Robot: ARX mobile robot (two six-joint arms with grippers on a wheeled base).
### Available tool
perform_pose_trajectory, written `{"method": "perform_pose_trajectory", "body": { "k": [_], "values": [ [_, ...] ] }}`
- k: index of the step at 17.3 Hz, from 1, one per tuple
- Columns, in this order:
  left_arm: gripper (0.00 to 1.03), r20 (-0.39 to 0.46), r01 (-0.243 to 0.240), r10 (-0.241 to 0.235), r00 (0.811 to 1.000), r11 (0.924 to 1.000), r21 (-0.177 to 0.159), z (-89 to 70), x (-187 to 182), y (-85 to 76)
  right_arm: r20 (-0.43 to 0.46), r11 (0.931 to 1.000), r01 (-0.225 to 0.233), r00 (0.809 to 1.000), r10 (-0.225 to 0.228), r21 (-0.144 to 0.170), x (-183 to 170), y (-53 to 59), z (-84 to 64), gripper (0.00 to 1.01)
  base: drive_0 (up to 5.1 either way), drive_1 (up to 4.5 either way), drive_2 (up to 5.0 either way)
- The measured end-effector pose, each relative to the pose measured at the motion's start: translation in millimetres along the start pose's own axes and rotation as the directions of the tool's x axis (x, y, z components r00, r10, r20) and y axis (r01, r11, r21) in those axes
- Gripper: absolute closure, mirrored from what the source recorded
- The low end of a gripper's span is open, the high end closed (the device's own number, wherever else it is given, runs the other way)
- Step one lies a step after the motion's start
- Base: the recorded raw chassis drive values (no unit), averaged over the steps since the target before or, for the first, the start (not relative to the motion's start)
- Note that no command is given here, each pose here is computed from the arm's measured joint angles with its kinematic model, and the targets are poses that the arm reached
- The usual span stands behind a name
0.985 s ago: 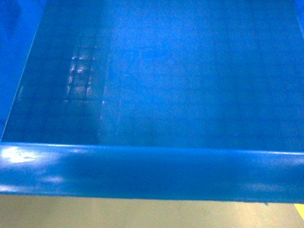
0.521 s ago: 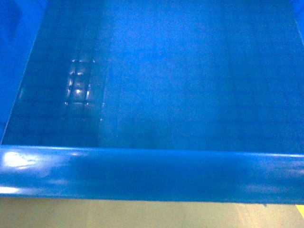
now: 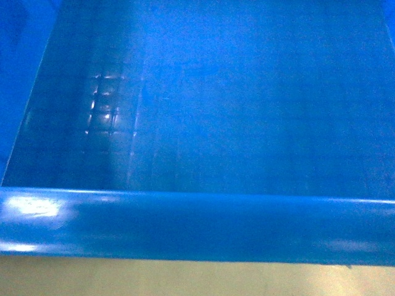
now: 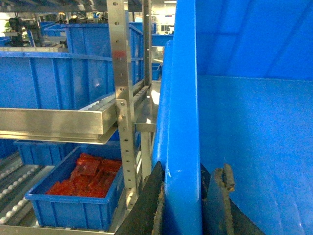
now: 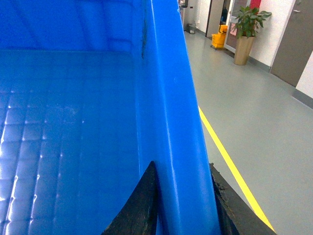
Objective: Place box next to blue box on left shelf
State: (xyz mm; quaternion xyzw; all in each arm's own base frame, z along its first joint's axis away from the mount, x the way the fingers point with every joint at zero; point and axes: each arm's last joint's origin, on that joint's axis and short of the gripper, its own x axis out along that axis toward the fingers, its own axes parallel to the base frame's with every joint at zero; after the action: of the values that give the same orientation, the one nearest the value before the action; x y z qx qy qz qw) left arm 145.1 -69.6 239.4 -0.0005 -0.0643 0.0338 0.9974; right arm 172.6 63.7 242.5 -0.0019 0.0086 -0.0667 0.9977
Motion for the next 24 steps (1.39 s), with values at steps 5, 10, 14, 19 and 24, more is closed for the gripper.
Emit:
{"method": "perform_pose_trajectory", "body": {
  "k": [5,10,14,19,24],
  "values": [
    [0.92,0.001,0.000,0.000,1.000,1.0000,-0.001,0.2,-0.1,0.1,0.001,1.0000,0.000,1.000,0.000,0.001,0.0,0.0,0.1,0.81,-5.1,2.38,2.4],
    [0.92,-0.001,0.000,0.000,1.000,1.0000,0.000,-0.1,-0.1,0.0,-0.001,1.0000,0.000,1.000,0.000,-0.001,0.1,0.1,-0.1,0.81,-5.1,2.34,2.3],
    [0.92,0.000,-0.001,0.001,1.000,1.0000,-0.001,0.1,-0.2,0.1,0.003,1.0000,-0.001,1.000,0.001,0.000,0.0,0.0,0.3,0.81,-5.0,2.45,2.4],
    [0.92,0.000,0.000,0.000,1.000,1.0000,-0.001,0.1,-0.2,0.1,0.000,1.0000,0.000,1.000,0.000,-0.002,0.0,0.0,0.0,0.81,-5.1,2.39,2.4],
    [0.92,0.001,0.000,0.000,1.000,1.0000,-0.001,0.2,-0.2,0.1,0.002,1.0000,-0.001,1.000,0.001,-0.001,0.0,0.0,0.2,0.81,-5.1,2.39,2.4]
  ]
}}
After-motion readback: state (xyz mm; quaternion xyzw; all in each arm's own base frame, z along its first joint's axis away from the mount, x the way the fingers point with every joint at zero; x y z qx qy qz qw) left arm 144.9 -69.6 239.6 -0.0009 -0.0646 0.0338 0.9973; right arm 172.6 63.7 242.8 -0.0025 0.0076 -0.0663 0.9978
